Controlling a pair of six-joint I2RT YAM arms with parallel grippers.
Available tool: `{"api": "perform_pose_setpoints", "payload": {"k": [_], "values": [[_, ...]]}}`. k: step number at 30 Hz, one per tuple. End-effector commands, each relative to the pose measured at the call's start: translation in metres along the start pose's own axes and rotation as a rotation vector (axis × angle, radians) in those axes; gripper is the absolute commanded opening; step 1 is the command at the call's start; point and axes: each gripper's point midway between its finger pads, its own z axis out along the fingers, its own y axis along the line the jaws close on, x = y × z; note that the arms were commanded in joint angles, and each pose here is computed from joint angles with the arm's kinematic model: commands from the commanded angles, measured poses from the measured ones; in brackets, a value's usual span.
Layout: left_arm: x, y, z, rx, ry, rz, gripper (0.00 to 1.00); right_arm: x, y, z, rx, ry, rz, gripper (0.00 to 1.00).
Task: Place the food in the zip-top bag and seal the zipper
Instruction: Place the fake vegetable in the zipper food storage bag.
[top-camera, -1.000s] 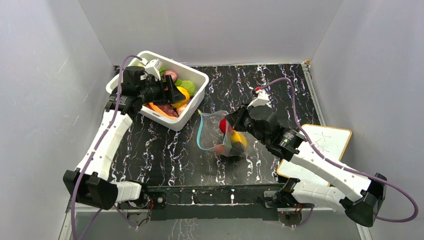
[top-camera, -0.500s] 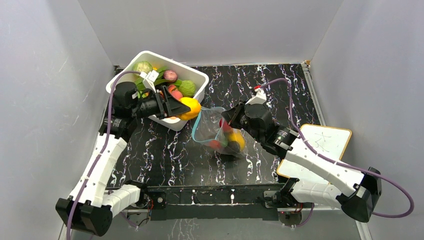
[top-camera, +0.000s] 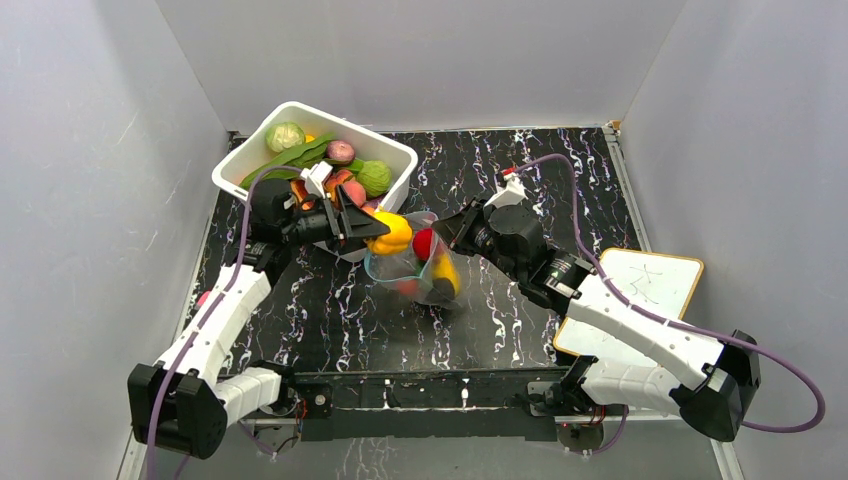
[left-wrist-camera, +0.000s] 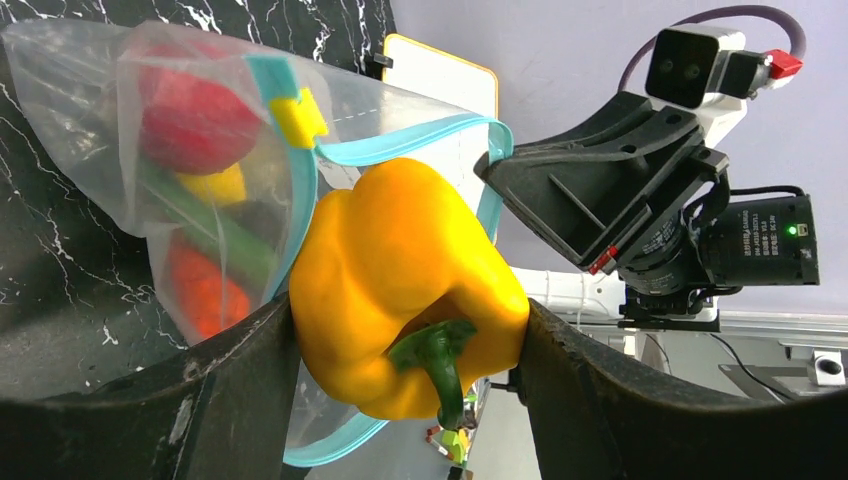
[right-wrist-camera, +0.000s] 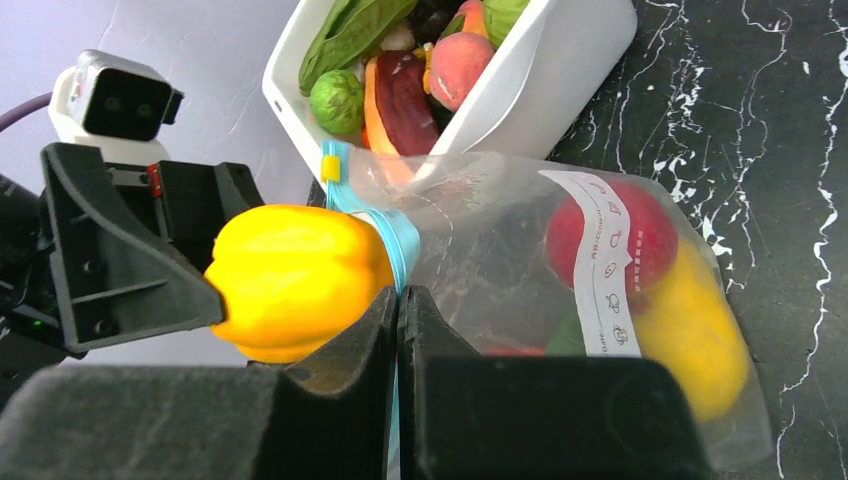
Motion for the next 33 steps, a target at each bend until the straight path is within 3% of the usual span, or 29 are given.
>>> {"api": "perform_pose_setpoints", "payload": {"k": [1,13,17,21,23,28,33], "values": [[-0.005,-0.009,0.001,0.021,0.004,0.017,0.3,-0.029,0.036,-0.007,-0.122,-0.074,0.024,0.0],[0.007,0.006,0.009,-0.027,0.07,-0.014,0.35,-0.022,0.038,-0.007,-0.15,-0.052,0.035,0.0],[0.003,-0.011,0.009,0.031,0.058,-0.008,0.49,-0.021,0.039,-0.004,-0.152,-0.049,0.026,0.0],[0.003,-0.008,0.006,-0.036,0.071,0.031,0.73,-0.025,0.042,-0.004,-0.165,-0.066,0.027,0.0],[0.004,-0.009,0.004,-0.048,0.083,0.043,0.8,-0.027,0.043,-0.006,-0.167,-0.071,0.029,0.0],[0.0,-0.01,0.002,-0.07,0.063,0.07,0.9,-0.03,0.04,-0.009,-0.16,-0.09,0.032,0.0],[-0.006,-0.01,-0.002,-0.118,0.06,0.109,0.92,-0.033,0.039,-0.011,-0.151,-0.098,0.001,0.0]]}}
